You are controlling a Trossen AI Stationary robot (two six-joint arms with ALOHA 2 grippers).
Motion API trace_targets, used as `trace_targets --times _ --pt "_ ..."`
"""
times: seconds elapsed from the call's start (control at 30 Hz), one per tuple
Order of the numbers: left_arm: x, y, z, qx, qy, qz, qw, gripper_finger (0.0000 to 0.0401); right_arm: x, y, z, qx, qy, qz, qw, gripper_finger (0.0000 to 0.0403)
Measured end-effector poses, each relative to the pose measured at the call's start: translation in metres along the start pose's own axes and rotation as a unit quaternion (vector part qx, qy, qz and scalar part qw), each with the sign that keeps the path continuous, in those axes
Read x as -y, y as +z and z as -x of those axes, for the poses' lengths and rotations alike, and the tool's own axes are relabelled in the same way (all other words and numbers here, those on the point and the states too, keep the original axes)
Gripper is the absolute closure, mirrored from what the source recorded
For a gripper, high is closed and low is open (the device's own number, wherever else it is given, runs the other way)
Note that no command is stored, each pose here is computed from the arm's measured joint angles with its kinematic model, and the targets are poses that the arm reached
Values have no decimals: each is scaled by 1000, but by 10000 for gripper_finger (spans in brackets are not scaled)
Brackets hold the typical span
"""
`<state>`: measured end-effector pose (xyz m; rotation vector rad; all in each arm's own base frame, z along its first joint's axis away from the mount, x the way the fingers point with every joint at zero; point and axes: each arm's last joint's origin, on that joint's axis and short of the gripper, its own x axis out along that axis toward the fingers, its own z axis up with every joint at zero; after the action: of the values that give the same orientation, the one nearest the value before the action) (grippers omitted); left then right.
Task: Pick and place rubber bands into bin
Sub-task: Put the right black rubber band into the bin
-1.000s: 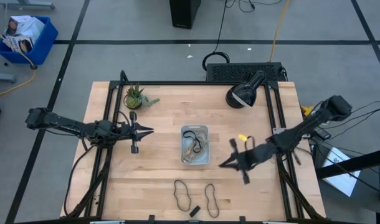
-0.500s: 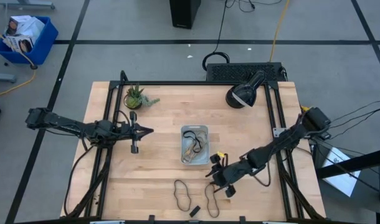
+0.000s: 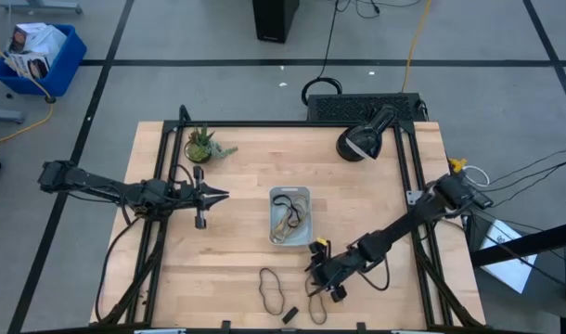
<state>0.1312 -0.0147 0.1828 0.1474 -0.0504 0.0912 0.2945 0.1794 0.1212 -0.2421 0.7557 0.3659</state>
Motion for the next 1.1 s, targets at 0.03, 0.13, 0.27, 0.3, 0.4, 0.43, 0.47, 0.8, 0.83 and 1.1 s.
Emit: trace_targets --times 0.03,0.13,0.27,0.3,0.4,0.43,0.47,0.8,0.83,1.1 --pt "0 0 0 0 0 1 1000 354 1 -2 -3 -2 0 -1 1000 219" --pt "0 0 0 0 0 -3 1000 350 2 -6 -10 -8 -2 -2 1000 227" --pt "0 -1 0 -4 -1 -8 1000 349 3 -10 -14 -17 16 -7 1000 237" --pt "0 -1 0 -4 -1 -8 1000 349 3 -10 -14 -18 20 -10 1000 240" --pt "0 -1 0 -6 -1 -9 1000 349 6 -11 -15 -27 34 -14 999 256" --pt "0 -2 0 -8 -1 -9 1000 348 6 -12 -15 -32 40 -15 999 265" --pt "0 -2 0 -8 -1 -9 1000 348 6 -13 -15 -36 41 -16 998 277" --pt "0 -1 0 -8 -1 -8 1000 364 10 -9 -8 -33 49 -3 998 397" --pt "0 -2 0 -8 -1 -8 1000 366 12 -7 -4 -32 43 0 999 399" --pt "0 -4 0 -23 1 -14 1000 381 39 35 53 101 -16 42 994 401"
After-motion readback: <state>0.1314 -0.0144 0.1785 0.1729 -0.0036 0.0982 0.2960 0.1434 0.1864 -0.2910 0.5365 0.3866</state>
